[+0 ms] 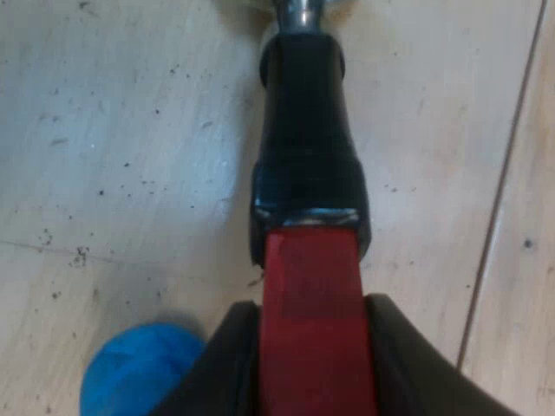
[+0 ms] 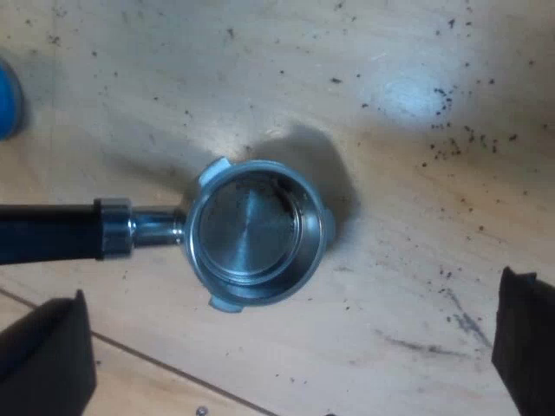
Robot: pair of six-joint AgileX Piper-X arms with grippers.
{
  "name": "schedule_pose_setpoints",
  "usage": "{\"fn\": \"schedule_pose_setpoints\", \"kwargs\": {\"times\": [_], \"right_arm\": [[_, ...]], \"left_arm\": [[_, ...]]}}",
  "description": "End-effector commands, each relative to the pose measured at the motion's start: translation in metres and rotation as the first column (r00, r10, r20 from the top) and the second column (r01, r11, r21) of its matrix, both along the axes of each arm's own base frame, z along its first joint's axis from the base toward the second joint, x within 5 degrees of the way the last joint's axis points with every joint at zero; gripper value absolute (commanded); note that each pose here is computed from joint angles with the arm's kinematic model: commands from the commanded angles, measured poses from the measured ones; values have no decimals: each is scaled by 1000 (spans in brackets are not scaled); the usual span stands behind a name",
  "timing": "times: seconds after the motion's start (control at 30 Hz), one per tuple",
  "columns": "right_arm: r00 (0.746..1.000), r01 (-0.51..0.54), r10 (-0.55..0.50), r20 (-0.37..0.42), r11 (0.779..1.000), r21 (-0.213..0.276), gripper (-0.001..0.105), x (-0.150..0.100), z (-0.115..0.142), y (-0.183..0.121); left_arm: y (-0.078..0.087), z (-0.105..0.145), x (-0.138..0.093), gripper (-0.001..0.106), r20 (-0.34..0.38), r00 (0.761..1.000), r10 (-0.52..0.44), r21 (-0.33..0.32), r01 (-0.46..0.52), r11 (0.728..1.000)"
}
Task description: Put the handle in the coffee machine
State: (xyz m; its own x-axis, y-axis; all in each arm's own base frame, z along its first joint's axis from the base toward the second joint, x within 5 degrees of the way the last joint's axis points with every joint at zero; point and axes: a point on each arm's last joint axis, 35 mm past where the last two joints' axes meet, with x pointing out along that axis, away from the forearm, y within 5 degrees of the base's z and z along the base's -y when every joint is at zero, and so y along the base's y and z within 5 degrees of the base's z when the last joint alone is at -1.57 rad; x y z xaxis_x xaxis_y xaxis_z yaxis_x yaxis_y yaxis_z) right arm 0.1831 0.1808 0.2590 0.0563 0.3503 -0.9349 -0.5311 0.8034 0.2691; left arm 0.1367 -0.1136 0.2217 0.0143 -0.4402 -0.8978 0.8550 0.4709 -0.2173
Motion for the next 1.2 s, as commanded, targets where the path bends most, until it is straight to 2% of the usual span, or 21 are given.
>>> {"fn": "schedule_pose_setpoints", "kwargs": {"times": [0.03, 0.17, 0.27, 0.37, 0.53, 0.6, 0.77, 0.93, 1.07, 1.1, 1.17, 1.2], "right_arm": [[1000, -6, 7, 13, 1000, -19, 95, -2, 4, -2], [1000, 1, -1, 16, 999, -54, 95, -3, 3, -4], [1000, 13, -10, 29, 995, -98, 95, -3, 3, -7], [999, 19, -14, 39, 993, -115, 95, -3, 2, -7], [999, 20, -15, 42, 993, -115, 95, -3, 2, -7], [999, 20, -15, 42, 993, -115, 95, -3, 2, -7], [999, 20, -15, 42, 993, -115, 95, -3, 2, -7], [998, 32, -26, 50, 992, -124, 95, -2, 2, -8], [998, 36, -30, 51, 991, -125, 95, -2, 2, -8], [998, 38, -32, 50, 991, -125, 95, -2, 2, -8], [998, 45, -40, 48, 991, -124, 95, -2, 2, -8], [998, 49, -44, 47, 991, -124, 95, -2, 2, -8]], "left_arm": [[-8, -8, 8, 0, 46, 999, -24, 54, 22, 998], [-24, -11, 20, 0, 196, 978, -73, 52, 64, 997], [-30, -17, 26, 0, 222, 972, -81, 53, 71, 996], [-33, -29, 30, 0, 190, 978, -84, 96, 66, 993], [-35, -37, 29, 0, 121, 985, -122, 73, 114, 991], [-34, -39, 28, 0, 94, 988, -124, 88, 116, 989], [-29, -54, 21, 0, -21, 991, -132, 135, 133, 982], [-29, -70, 22, 0, -66, 990, -128, 190, 138, 972], [-31, -73, 26, 1, -23, 991, -134, 205, 136, 969], [-31, -73, 26, 4, -18, 990, -143, 206, 143, 968], [-31, -73, 26, 20, -10, 986, -165, 211, 163, 964], [-31, -73, 26, 23, -9, 986, -164, 212, 162, 964]]}}
